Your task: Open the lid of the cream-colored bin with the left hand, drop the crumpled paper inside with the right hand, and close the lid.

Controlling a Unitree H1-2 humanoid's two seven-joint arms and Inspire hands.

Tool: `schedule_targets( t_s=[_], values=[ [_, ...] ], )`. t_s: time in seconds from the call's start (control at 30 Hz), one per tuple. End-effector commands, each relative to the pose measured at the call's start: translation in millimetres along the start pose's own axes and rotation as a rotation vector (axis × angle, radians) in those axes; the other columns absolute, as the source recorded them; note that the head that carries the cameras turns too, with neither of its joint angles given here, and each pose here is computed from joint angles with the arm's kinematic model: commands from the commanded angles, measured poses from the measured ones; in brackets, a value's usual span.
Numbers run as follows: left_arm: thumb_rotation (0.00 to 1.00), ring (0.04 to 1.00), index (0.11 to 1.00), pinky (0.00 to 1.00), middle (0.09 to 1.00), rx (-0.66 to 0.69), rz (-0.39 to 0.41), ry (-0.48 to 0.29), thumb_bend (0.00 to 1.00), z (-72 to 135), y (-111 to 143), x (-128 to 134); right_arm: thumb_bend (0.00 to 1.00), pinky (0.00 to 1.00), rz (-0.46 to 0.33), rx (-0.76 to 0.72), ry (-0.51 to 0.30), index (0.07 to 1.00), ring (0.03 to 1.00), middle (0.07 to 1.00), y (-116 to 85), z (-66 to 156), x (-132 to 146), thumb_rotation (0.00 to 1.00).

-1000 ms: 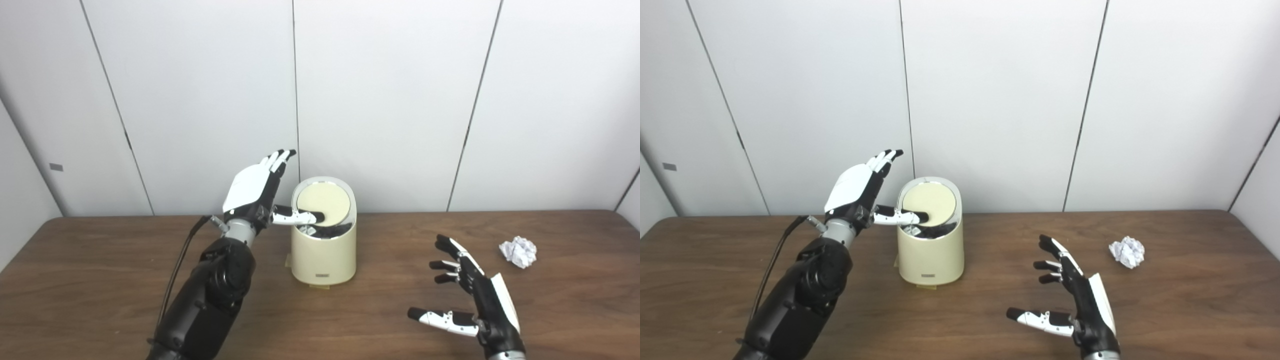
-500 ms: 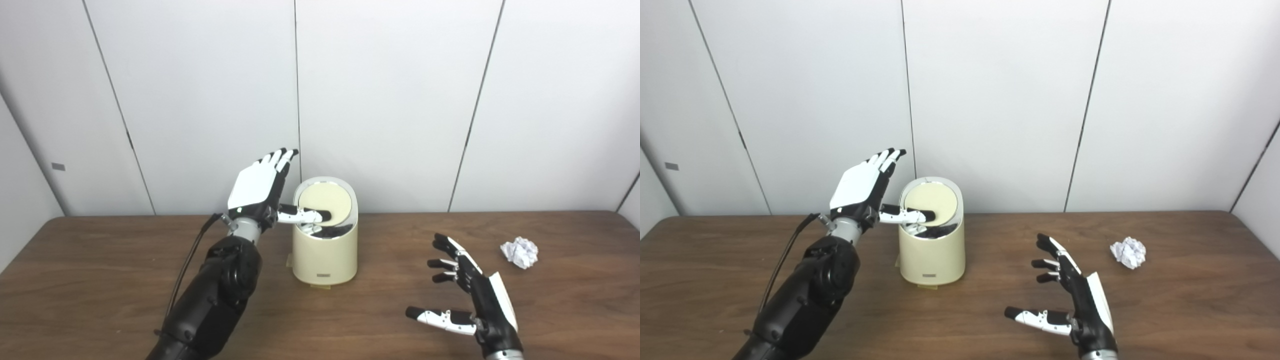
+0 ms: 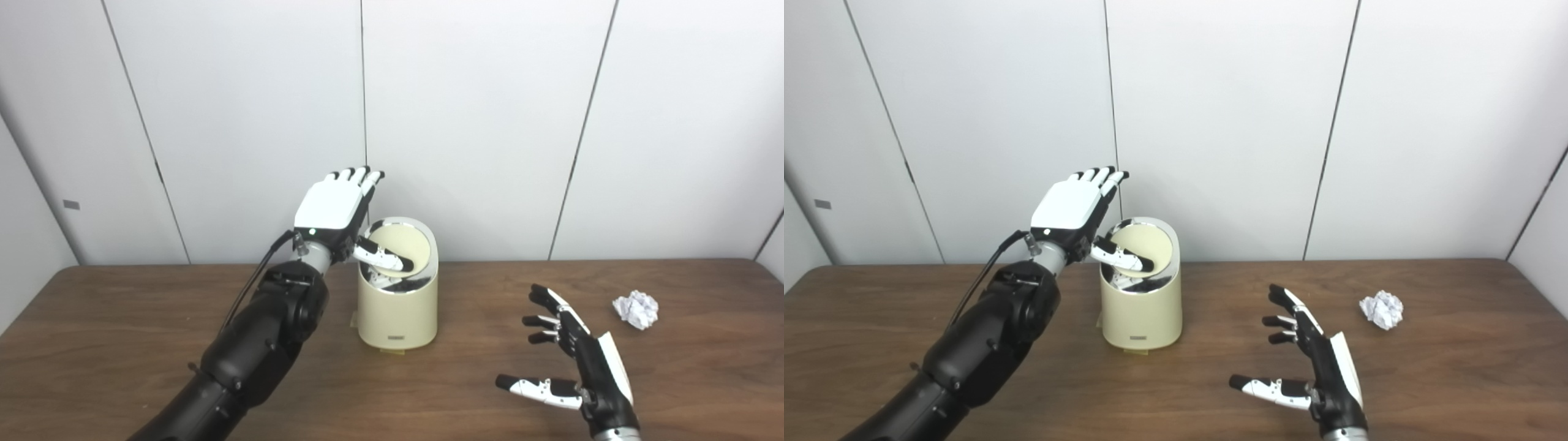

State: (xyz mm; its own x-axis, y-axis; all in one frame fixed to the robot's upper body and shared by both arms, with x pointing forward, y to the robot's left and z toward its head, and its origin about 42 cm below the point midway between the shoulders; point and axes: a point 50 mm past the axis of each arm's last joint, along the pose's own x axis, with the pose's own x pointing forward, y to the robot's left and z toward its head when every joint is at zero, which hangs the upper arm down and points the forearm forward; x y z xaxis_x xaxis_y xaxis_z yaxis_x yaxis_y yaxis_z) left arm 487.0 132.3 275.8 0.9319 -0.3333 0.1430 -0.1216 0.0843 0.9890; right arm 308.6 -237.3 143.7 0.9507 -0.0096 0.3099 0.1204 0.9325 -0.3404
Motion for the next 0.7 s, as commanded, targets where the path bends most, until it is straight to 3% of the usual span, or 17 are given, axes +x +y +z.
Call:
schedule_targets(
  t_s=[0.0,0.23,0.5,0.67],
  values=[
    [0.07,1.0,1.0,1.0,1.0,0.063,-0.078,0.011,1.0,-4.7,-11.5,-3.5,0.77,0.62,-0.03,0.008,-0.1,0.865,0.73,0.858,-4.7,19.6,14.0,0.09],
    [0.2,1.0,1.0,1.0,1.0,-0.03,-0.017,0.028,1.0,-6.0,-1.9,-7.4,0.78,0.61,-0.024,0.017,-0.098,0.865,0.734,0.859,-3.7,16.6,14.7,0.09],
    [0.32,1.0,1.0,0.94,1.0,-0.254,0.237,0.026,0.92,-9.9,27.5,-14.9,0.78,0.6,-0.025,-0.006,-0.096,0.863,0.723,0.853,-3.3,15.3,14.7,0.11],
    [0.36,0.94,1.0,0.73,1.0,-0.506,0.366,0.034,0.83,-20.4,55.8,-27.1,0.77,0.6,-0.028,0.001,-0.094,0.86,0.719,0.852,-3.9,15.2,15.6,0.11]
  ],
)
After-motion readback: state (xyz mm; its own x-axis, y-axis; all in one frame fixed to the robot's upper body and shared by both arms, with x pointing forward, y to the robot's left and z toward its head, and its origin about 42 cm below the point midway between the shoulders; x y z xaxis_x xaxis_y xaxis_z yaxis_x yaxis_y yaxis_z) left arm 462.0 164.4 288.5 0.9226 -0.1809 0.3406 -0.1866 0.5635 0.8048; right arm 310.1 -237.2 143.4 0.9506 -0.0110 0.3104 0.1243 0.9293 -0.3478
